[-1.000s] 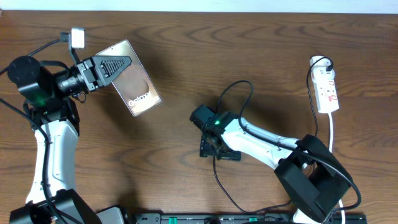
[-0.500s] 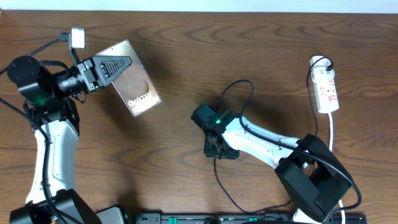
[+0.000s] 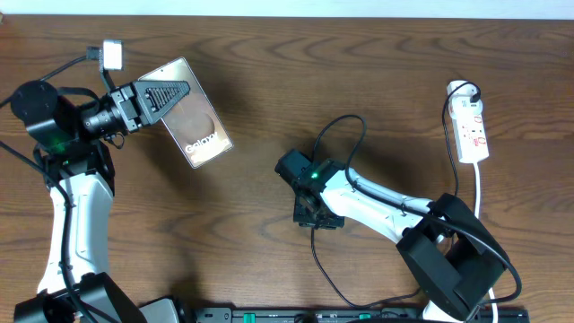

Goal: Plug charger to phone and switch on socket
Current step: 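Close the right gripper on the cable plug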

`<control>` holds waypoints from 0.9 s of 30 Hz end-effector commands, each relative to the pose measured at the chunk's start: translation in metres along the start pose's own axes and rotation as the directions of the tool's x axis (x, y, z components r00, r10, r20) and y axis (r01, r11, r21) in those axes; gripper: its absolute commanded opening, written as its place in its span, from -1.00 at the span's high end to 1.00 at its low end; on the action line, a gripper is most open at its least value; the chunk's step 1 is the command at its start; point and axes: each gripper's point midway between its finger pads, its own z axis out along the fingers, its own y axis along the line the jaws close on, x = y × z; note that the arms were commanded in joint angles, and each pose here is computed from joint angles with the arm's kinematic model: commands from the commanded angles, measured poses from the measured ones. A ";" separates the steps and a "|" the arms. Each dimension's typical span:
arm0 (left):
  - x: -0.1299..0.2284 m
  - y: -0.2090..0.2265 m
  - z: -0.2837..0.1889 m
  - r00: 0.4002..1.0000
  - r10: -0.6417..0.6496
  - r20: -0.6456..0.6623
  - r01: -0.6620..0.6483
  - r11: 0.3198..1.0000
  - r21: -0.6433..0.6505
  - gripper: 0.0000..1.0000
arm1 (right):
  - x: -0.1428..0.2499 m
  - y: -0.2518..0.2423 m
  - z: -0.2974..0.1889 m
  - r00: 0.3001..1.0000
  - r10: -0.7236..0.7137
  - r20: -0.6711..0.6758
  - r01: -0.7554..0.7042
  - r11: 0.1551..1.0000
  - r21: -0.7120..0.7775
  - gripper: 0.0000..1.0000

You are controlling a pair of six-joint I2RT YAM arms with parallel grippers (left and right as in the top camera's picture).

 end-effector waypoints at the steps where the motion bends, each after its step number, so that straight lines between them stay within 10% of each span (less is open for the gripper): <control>1: -0.003 -0.007 -0.001 0.999 0.046 -0.007 -0.046 0.999 0.007 0.85 | -0.007 -0.006 0.007 1.000 0.018 0.020 -0.018 0.999 0.028 0.33; 27: -0.002 -0.007 -0.001 0.999 0.035 -0.007 -0.035 0.999 0.006 0.85 | -0.012 -0.013 0.007 0.999 0.044 0.015 -0.044 0.998 0.035 0.78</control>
